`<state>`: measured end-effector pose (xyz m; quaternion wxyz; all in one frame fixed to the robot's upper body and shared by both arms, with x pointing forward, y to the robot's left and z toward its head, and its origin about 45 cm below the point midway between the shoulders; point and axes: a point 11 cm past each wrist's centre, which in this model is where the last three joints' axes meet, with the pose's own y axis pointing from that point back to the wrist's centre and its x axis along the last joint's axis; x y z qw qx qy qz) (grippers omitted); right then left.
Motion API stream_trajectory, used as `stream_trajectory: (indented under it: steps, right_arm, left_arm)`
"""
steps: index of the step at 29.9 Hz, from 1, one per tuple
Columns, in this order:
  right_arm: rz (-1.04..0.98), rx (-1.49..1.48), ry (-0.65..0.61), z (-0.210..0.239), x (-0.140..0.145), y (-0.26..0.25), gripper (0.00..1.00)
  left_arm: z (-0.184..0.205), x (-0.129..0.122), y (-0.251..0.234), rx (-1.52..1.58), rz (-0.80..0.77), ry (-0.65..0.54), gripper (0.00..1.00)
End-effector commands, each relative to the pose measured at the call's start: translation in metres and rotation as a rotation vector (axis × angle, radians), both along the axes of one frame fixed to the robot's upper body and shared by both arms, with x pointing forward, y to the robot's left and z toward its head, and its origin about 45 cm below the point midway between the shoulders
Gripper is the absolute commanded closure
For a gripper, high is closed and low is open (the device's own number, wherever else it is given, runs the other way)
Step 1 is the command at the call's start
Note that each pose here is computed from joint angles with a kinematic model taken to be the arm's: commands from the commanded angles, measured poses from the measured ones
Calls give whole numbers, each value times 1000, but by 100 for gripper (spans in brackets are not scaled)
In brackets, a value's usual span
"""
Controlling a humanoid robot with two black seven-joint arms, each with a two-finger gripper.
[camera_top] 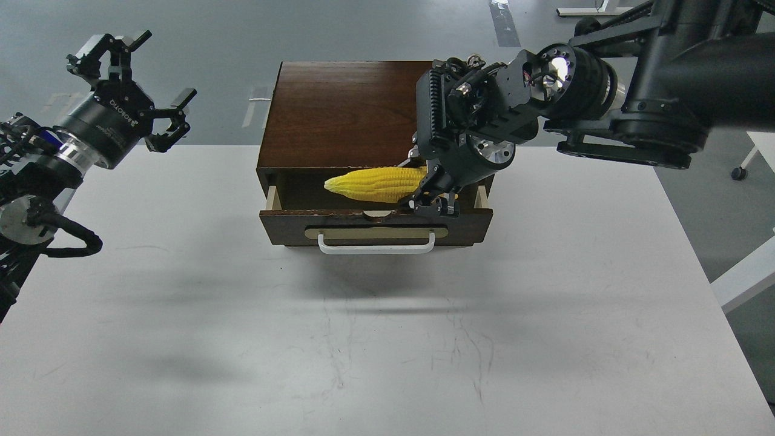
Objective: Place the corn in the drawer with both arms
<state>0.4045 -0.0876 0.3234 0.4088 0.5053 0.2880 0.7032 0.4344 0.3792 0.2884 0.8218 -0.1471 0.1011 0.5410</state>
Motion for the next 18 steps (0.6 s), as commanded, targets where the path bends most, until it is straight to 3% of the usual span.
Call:
stream_trajectory:
  steps: [1, 18]
  right_arm:
    - [0, 0, -1, 0, 0, 0, 46]
    - [-1, 0, -2, 1, 0, 0, 37]
  left_arm:
    - [1, 0, 0, -4, 1, -3, 2]
    - [4, -1, 6, 2, 12, -7, 2]
